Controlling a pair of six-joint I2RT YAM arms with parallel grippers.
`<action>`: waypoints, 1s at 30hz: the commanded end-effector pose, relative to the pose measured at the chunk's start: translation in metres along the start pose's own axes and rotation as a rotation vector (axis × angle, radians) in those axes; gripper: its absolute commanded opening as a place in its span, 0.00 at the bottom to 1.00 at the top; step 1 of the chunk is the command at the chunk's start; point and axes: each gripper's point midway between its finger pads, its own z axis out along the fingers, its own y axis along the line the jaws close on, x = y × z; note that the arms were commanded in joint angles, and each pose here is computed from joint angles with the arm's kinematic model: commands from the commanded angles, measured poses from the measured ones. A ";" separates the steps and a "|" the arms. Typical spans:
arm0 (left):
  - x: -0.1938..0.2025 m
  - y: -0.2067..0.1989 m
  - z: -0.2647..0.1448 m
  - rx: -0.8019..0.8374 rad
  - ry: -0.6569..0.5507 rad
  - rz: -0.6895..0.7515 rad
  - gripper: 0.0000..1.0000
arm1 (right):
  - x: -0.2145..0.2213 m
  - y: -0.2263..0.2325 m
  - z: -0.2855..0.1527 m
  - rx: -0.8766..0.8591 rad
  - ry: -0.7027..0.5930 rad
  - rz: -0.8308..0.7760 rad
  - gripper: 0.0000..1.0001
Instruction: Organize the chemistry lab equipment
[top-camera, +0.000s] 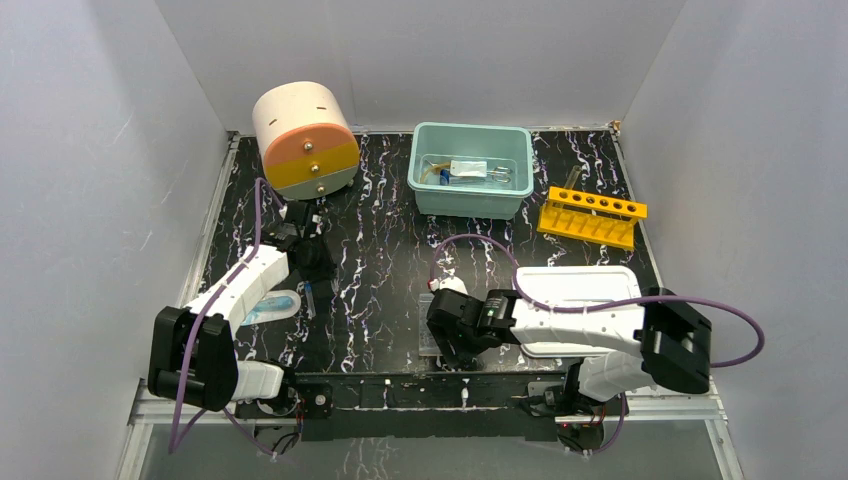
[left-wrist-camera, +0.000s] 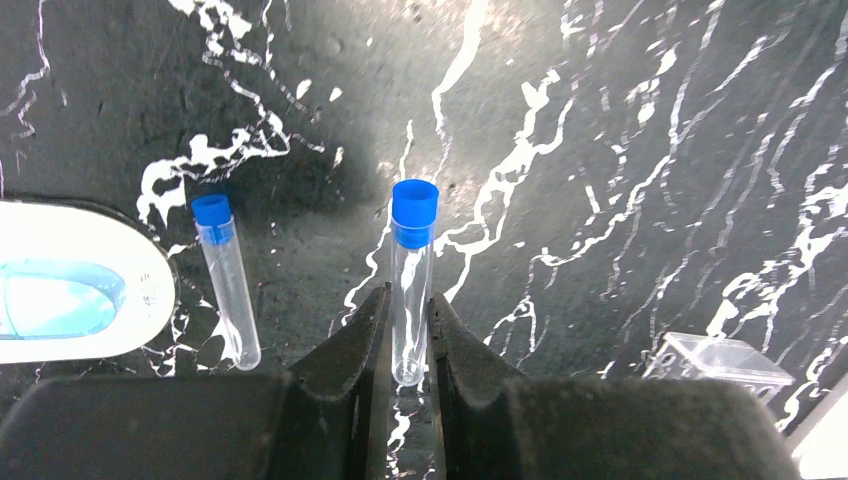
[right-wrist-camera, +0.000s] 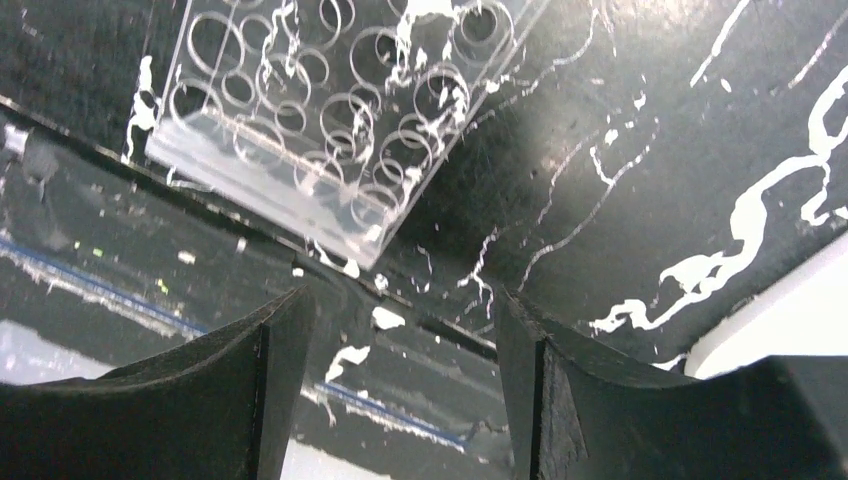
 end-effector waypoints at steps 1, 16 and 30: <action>-0.024 -0.024 -0.023 0.088 -0.060 0.012 0.05 | -0.027 0.010 0.017 0.018 -0.094 0.007 0.72; -0.050 -0.046 -0.046 0.179 -0.156 0.059 0.07 | -0.106 0.002 0.032 0.017 -0.287 0.030 0.64; -0.059 -0.113 -0.091 0.551 -0.186 0.224 0.07 | -0.163 0.044 -0.087 -0.526 -0.492 -0.097 0.74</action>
